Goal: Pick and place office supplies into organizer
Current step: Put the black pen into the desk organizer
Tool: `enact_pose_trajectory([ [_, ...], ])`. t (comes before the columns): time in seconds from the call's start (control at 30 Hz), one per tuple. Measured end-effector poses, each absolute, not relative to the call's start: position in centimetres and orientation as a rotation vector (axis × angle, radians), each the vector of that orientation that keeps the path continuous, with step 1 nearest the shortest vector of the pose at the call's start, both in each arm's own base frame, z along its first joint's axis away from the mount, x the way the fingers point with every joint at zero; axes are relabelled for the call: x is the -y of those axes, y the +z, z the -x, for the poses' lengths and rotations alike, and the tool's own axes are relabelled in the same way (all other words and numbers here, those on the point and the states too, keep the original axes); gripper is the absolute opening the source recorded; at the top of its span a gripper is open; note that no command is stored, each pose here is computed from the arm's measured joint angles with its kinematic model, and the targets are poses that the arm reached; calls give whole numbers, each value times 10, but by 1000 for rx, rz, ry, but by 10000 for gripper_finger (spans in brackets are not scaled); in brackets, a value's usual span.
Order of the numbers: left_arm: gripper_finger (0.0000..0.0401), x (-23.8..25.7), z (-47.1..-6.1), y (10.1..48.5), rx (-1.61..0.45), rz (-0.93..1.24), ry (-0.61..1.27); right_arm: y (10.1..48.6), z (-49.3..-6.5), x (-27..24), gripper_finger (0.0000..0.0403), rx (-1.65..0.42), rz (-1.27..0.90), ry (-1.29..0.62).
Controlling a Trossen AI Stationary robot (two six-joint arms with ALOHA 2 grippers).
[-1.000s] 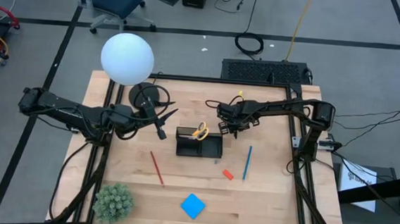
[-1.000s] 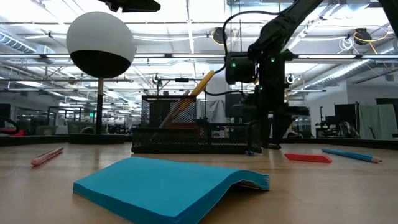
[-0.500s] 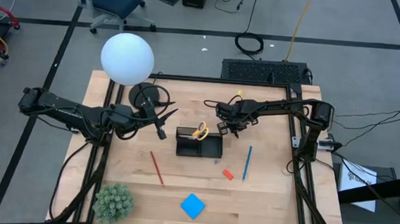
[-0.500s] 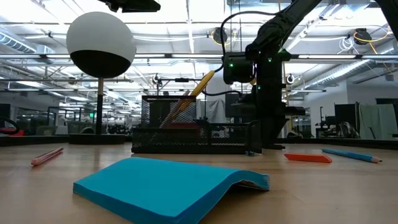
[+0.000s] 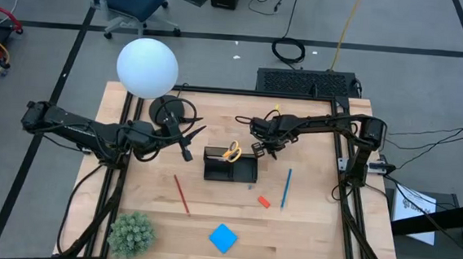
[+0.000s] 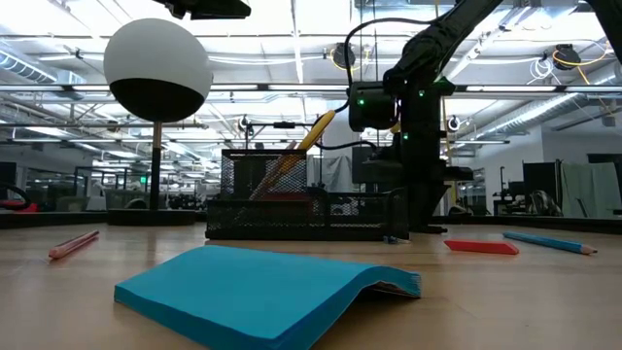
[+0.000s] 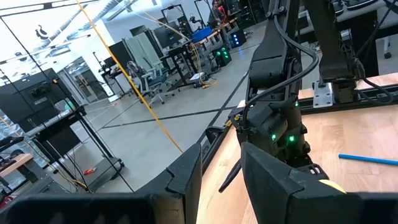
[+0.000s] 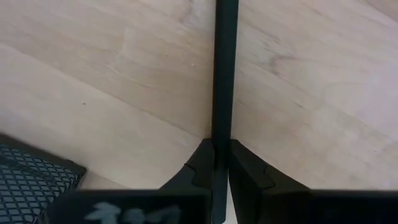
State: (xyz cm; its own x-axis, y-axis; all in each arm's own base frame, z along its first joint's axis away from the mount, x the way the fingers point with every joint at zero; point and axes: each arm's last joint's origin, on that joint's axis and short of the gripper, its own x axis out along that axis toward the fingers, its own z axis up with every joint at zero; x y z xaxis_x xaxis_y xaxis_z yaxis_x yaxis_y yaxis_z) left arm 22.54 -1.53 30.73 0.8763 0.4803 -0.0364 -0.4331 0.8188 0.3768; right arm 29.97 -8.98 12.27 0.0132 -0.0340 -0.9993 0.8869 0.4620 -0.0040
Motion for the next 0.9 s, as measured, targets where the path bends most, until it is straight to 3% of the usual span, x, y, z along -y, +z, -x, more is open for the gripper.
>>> enact_pose_trajectory([
  [0.9, 120, 15, -225, 307, -132, -369, 488, 180, -288, 99, 15, -1181, -704, -781],
])
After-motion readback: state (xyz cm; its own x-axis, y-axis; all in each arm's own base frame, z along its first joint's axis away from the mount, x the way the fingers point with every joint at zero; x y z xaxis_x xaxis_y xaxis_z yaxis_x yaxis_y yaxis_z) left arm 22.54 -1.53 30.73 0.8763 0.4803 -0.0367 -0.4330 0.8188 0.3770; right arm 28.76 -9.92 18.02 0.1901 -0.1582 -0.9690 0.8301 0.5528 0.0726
